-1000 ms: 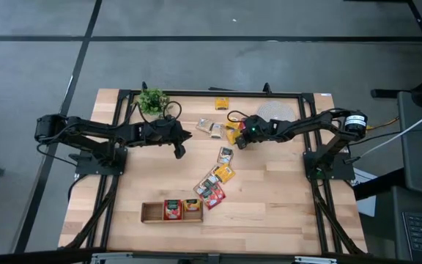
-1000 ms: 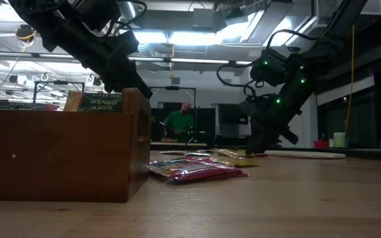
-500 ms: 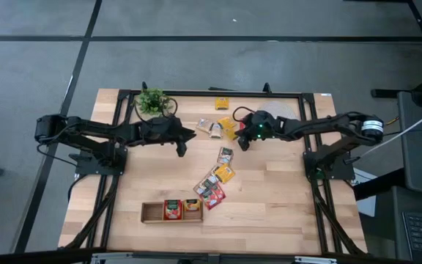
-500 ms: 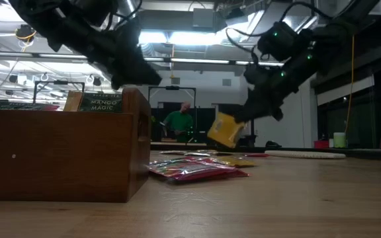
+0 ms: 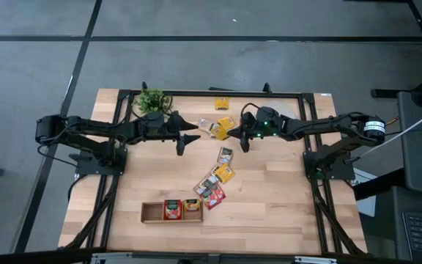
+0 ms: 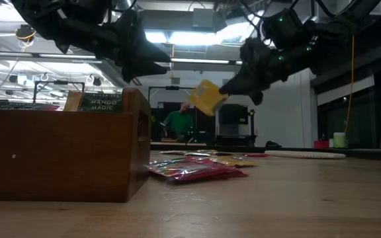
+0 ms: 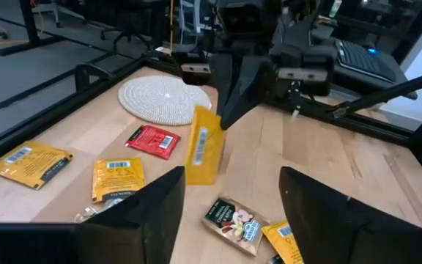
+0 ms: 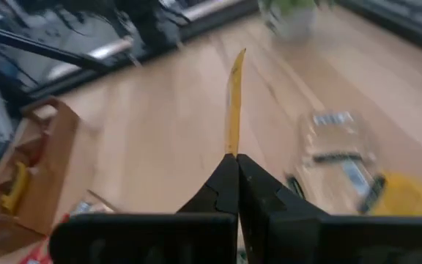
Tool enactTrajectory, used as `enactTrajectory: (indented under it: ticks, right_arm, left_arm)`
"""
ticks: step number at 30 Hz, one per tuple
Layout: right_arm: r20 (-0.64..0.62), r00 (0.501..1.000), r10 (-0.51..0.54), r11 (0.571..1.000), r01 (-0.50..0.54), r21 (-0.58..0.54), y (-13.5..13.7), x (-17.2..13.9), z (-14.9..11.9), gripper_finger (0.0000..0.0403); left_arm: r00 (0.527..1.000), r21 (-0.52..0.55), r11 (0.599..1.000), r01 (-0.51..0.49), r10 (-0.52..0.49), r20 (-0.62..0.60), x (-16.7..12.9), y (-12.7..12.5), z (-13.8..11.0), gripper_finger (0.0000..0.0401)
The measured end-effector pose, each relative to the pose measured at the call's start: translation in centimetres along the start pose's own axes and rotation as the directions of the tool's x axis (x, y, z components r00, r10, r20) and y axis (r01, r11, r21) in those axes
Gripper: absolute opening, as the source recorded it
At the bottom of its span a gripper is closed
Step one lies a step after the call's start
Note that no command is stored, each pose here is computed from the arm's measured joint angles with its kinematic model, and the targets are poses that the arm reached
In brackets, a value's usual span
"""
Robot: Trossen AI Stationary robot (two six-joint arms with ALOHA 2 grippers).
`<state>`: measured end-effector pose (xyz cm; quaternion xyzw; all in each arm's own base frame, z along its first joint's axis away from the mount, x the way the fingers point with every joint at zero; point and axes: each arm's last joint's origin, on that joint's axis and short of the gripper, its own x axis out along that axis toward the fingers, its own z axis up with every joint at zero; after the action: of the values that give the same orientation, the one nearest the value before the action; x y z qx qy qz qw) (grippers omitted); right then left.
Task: Pick & Place Tea
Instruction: Put the yellow tea bag into the right section of the wooden organizer
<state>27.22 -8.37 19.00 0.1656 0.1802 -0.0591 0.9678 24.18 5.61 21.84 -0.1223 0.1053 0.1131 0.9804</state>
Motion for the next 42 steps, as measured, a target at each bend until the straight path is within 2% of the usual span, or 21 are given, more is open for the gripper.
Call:
enactTrajectory:
  ticks: [4,9,12,25,35,42]
  right_arm:
    - [0.065,0.996,0.062,0.998,-0.061,-0.026,0.3,0.0,0.7,0.0001]
    - [0.126,0.985,0.114,0.993,-0.107,-0.056,0.7,-0.1,1.4,0.0]
    - [0.148,0.98,0.134,0.989,-0.124,-0.075,1.0,-0.1,1.6,0.0]
    - [0.185,0.958,0.218,0.963,-0.18,-0.202,3.3,0.3,3.6,0.0]
    - [0.195,0.956,0.22,0.961,-0.177,-0.215,3.5,0.4,4.3,0.0]
    - [0.197,0.955,0.22,0.96,-0.177,-0.215,3.5,0.4,4.4,0.0]
  left_arm:
    - [1.0,0.004,1.0,0.002,-0.002,0.01,0.0,0.0,0.1,0.0236]
    - [0.999,0.005,1.0,0.019,-0.02,0.042,0.0,-0.1,0.4,0.0234]
    - [0.997,0.008,0.998,0.06,-0.06,0.05,0.0,-0.3,0.6,0.0232]
    - [0.993,0.005,0.997,0.082,-0.082,0.083,-0.1,-0.4,0.9,0.0231]
    - [0.974,0.102,0.983,0.154,-0.168,0.151,-0.2,-1.4,1.5,0.021]
    - [0.968,0.099,0.979,0.177,-0.191,0.162,0.2,-1.4,1.5,0.0172]
